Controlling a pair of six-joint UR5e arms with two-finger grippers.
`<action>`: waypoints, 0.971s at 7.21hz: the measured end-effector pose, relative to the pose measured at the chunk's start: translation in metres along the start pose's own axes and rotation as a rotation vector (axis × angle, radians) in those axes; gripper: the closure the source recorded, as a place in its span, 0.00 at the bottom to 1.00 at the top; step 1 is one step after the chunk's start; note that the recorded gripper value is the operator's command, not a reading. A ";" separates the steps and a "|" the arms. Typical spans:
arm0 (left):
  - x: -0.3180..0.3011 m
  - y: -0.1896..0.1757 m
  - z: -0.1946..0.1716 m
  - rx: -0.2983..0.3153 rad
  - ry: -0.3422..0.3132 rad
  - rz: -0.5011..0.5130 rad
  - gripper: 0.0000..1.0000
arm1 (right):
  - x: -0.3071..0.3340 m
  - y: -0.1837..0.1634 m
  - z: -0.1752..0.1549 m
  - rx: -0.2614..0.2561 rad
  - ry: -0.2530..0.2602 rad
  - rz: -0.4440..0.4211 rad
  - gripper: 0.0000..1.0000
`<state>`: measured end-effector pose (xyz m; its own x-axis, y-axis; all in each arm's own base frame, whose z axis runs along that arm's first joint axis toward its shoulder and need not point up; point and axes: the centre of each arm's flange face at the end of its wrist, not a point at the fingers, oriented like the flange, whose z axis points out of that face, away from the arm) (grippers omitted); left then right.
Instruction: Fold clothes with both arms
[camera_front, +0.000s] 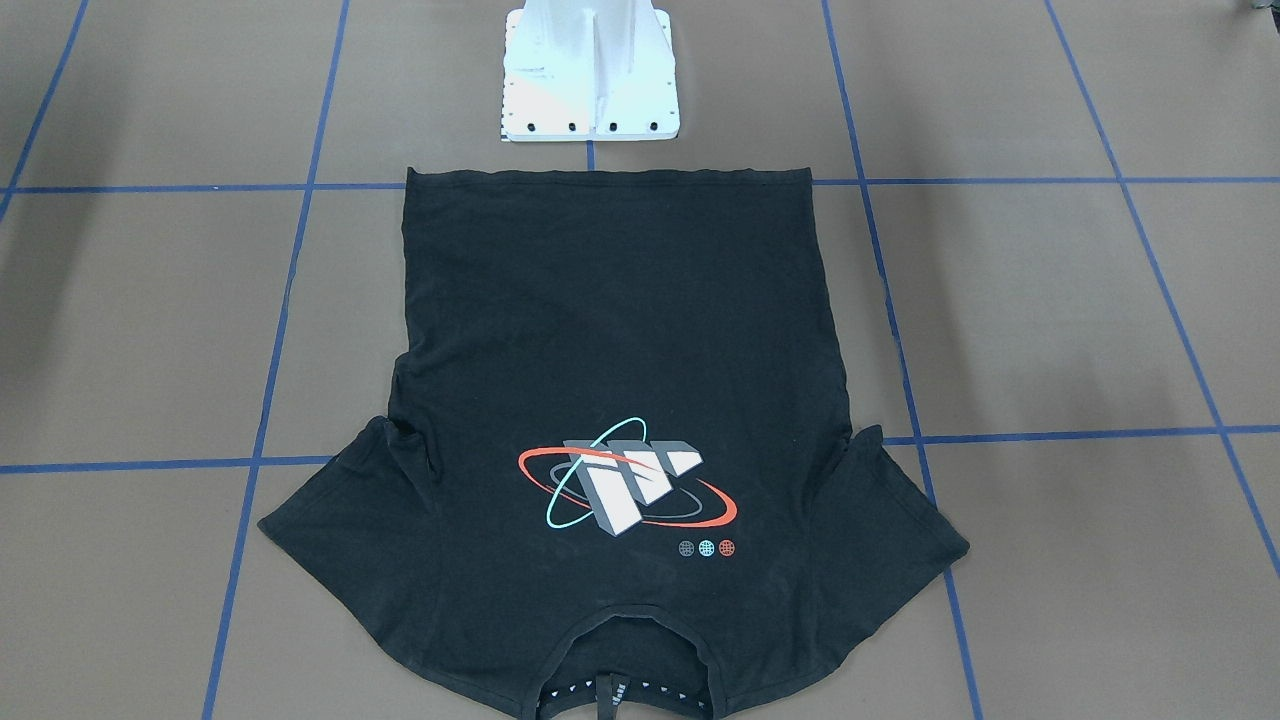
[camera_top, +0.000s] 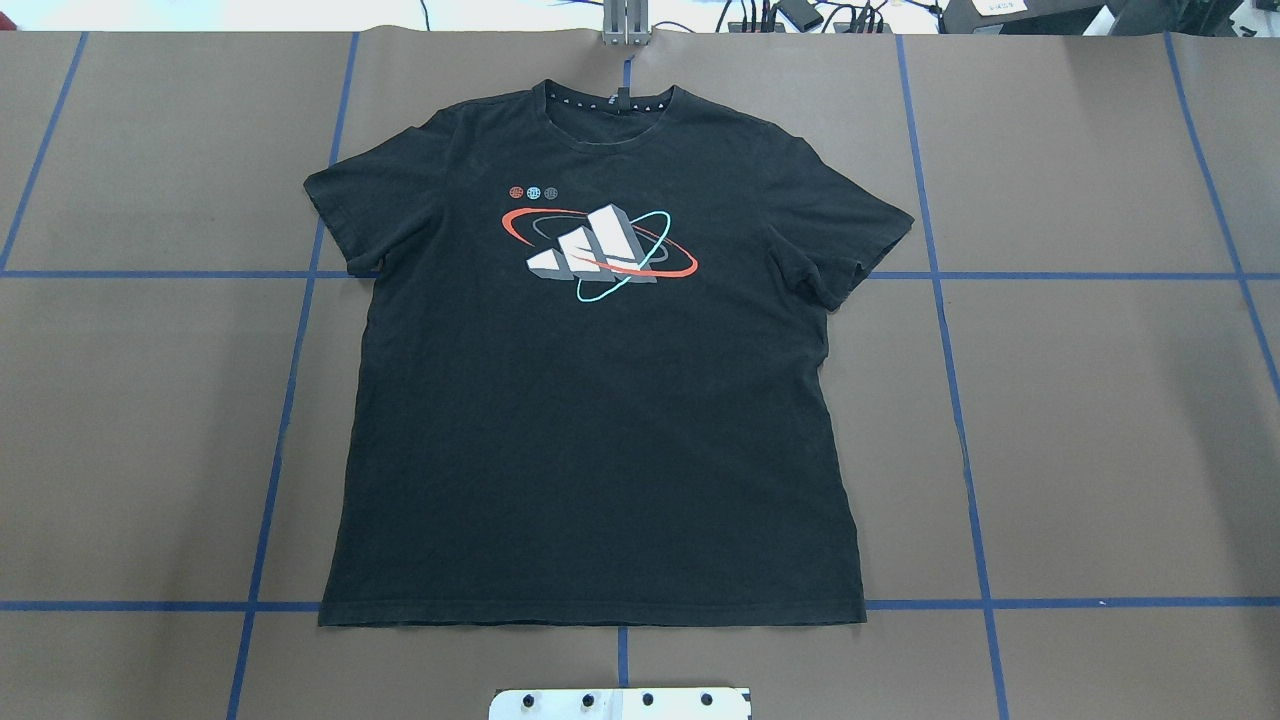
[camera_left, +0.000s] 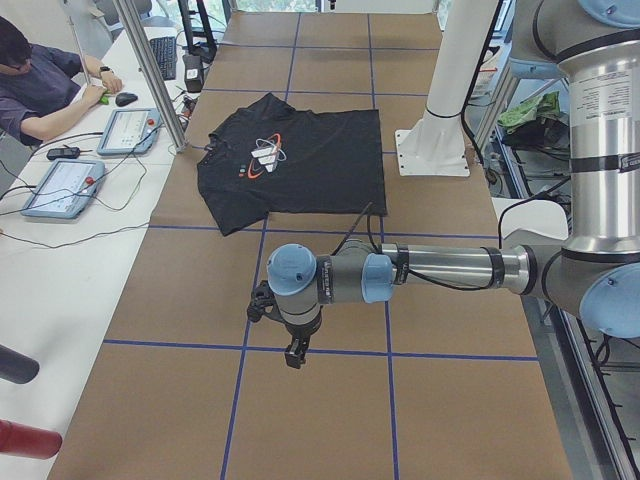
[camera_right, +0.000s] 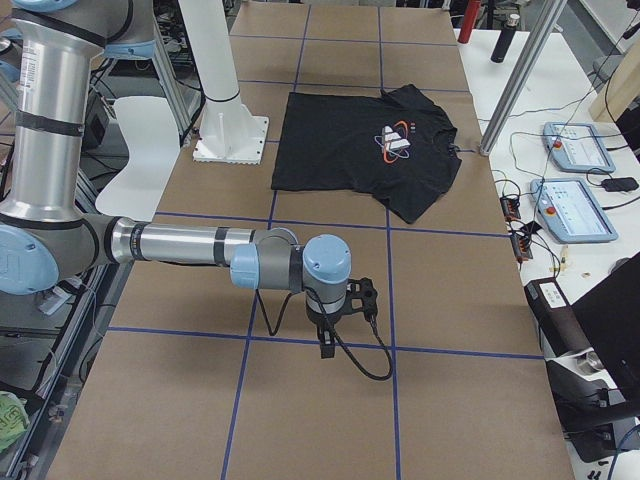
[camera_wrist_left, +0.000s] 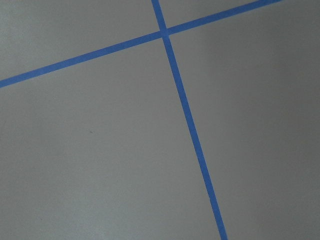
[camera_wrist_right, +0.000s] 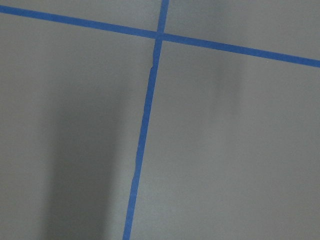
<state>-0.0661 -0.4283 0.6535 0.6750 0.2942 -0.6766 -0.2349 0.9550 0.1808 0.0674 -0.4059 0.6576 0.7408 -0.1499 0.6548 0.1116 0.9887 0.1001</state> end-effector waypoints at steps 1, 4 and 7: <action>0.001 -0.001 -0.001 0.001 0.000 0.001 0.00 | 0.000 0.000 0.000 0.000 0.000 0.000 0.00; 0.018 -0.010 -0.017 0.032 -0.011 0.041 0.00 | 0.000 -0.001 -0.001 0.003 0.000 -0.001 0.00; 0.048 -0.026 -0.049 0.097 -0.026 0.106 0.00 | -0.003 -0.003 -0.002 0.006 -0.007 -0.005 0.00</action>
<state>-0.0616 -0.4410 0.5817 0.6683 0.3937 -0.6312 -0.2383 0.9171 0.3197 0.0659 -0.4086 0.6537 0.7353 -0.1551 0.6597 0.1112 0.9879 0.1083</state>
